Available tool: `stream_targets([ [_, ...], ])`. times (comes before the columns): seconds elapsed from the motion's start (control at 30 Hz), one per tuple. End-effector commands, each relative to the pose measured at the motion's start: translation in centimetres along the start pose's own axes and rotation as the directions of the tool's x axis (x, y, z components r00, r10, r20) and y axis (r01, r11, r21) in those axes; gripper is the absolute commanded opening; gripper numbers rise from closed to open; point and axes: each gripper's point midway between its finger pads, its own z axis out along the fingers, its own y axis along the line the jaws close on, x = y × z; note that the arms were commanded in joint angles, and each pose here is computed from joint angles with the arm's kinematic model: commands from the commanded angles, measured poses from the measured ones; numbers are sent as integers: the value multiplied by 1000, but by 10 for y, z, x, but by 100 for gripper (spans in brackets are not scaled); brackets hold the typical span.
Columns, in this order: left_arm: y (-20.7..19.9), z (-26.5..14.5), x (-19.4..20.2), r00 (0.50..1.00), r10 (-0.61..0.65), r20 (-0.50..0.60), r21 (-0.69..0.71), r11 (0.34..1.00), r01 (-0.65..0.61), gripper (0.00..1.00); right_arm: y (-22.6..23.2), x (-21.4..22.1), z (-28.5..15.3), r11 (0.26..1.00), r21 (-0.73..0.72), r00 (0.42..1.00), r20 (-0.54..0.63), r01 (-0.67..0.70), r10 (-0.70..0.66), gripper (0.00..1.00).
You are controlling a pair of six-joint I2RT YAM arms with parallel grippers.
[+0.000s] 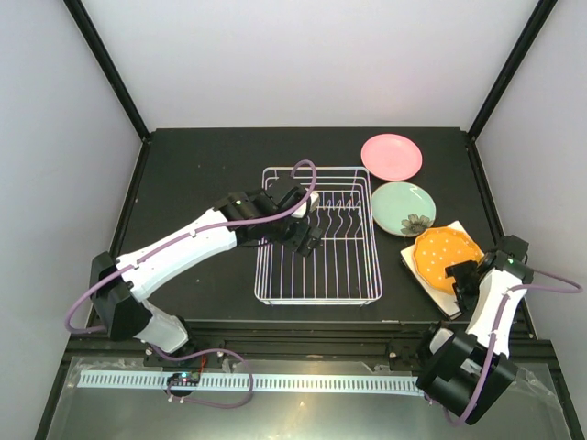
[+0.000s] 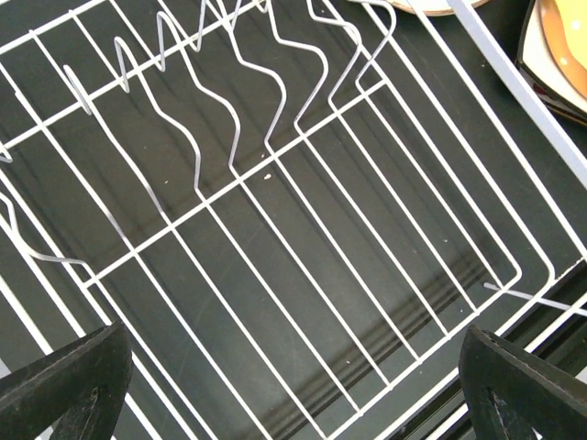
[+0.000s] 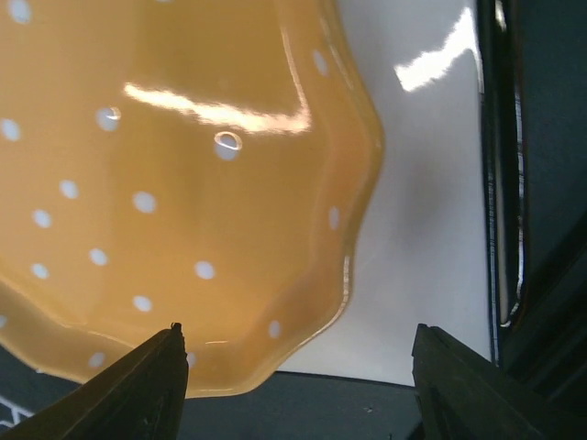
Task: Load the plates into the dish rack
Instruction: Pick up the plate at the center of the board.
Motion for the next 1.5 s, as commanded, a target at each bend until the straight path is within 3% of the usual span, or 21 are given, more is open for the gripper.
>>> stream_targets([
  [0.0,-1,-3,-3,1000,23,-10,-27,999,-23,99,-9,-7,2,999,39,998,48,-30,28,67],
  [0.2,2,-2,-3,999,31,-18,-49,998,-32,99,-10,-23,6,998,52,994,105,-40,34,64],
  [0.53,12,-4,-3,999,43,-33,-109,993,-46,99,-14,-28,23,995,75,995,83,-59,52,60],
  [0.97,3,-38,-25,985,77,156,-47,996,-70,99,-8,-38,44,995,65,996,61,-71,67,53],
  [1.23,5,-34,-22,988,102,114,-65,993,-95,99,-11,-34,55,995,64,997,38,-75,73,42],
  [1.47,9,-35,-21,987,116,113,-89,990,-106,99,-13,-32,62,996,67,998,27,-59,58,25],
])
